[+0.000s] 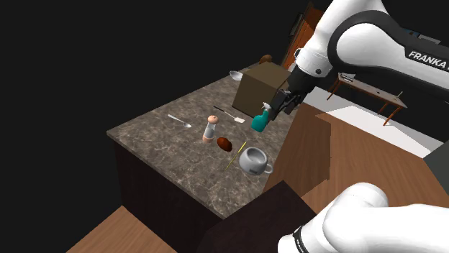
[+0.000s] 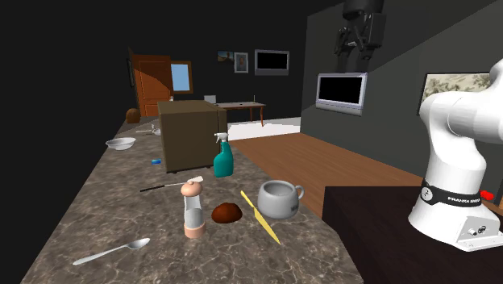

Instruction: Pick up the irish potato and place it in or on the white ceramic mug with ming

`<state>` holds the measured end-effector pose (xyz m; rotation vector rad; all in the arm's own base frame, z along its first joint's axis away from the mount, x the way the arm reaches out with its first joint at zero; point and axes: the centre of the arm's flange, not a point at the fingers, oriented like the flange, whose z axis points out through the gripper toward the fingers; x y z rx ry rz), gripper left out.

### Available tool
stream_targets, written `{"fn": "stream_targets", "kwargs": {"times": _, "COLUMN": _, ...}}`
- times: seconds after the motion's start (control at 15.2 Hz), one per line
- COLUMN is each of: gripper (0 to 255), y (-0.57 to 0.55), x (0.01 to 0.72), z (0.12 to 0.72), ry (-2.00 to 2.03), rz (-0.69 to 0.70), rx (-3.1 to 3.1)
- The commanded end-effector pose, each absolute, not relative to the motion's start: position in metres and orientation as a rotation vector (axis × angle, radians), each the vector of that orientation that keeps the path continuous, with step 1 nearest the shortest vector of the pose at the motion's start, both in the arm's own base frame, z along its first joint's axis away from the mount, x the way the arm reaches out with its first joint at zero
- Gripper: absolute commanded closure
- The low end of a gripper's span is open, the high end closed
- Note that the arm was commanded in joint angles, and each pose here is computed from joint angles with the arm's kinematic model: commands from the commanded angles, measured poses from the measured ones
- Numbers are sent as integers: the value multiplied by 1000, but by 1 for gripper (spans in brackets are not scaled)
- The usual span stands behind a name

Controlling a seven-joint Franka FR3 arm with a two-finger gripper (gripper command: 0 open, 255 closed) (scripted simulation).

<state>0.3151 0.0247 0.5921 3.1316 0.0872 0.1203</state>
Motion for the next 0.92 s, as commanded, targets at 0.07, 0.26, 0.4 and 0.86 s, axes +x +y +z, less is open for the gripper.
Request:
{"fn": "stream_targets", "kwargs": {"times": 0.07, "gripper": 0, "y": 23, "x": 322, "z": 581, "ry": 99, "rz": 118, "rx": 3124}}
{"fn": "stream_targets", "kwargs": {"times": 0.26, "gripper": 0, "y": 16, "x": 342, "z": 548, "ry": 135, "rz": 111, "rx": 3100}}
{"fn": "stream_targets", "kwargs": {"times": 0.4, "gripper": 0, "y": 12, "x": 355, "z": 526, "ry": 158, "rz": 106, "rx": 3084}}
{"fn": "stream_targets", "kwargs": {"times": 0.86, "gripper": 0, "y": -4, "x": 403, "z": 449, "ry": 238, "rz": 89, "rx": 3026}}
